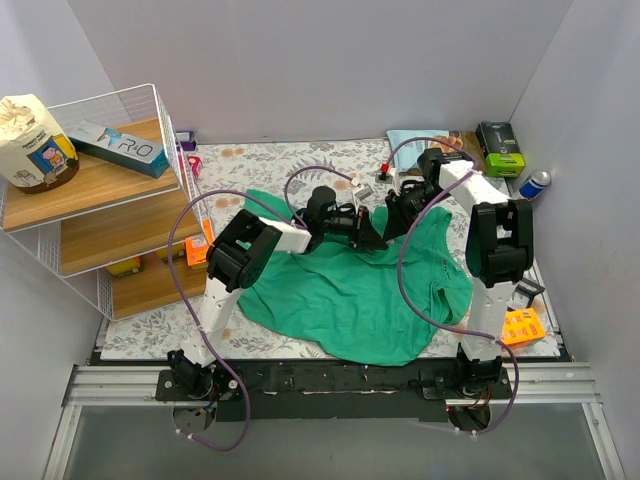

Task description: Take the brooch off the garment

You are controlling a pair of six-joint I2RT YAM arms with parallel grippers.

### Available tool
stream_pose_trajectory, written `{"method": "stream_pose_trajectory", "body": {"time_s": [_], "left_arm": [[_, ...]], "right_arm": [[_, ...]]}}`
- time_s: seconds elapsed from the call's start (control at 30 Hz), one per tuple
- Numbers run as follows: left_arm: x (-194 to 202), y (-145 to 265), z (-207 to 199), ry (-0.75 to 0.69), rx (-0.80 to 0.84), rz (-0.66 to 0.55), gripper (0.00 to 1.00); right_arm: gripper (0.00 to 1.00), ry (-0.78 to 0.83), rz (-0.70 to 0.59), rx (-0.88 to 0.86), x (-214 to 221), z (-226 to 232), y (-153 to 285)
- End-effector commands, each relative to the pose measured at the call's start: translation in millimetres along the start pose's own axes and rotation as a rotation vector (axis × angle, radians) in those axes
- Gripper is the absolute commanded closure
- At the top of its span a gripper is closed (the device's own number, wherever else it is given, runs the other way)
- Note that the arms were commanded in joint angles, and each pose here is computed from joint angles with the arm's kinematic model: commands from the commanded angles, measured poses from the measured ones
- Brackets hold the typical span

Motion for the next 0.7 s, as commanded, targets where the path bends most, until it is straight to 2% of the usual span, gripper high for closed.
{"method": "stream_pose_trajectory", "body": {"time_s": [0.0, 0.17, 0.5, 0.67], "left_arm": [[-38.4, 3.4, -19.9, -0.121, 0.019, -0.057, 1.00], [-37.8, 3.1, -21.0, -0.121, 0.023, -0.055, 1.00], [-36.9, 4.0, -20.1, -0.124, 0.021, -0.048, 1.00], [-38.0, 3.8, -19.3, -0.131, 0.012, -0.058, 1.00]], "right_arm": [[0.64, 0.026, 0.031, -0.042, -1.7, 5.7, 5.8], [0.64, 0.056, 0.043, -0.034, -2.8, 4.9, 9.8], [0.89, 0.053, 0.035, -0.036, -7.9, -1.0, 9.3], [0.88, 0.051, 0.059, -0.067, -2.6, 1.0, 8.2]]}}
Point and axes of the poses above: each gripper's point midway between its finger pads, its own y axis back along the fingers, its own z axis along the line the jaws close on, x = y × z, the point moved 8 cm from there along y, back along the fingers, and after that the axes turned 4 degrees about -y, right-handed, at the moved point
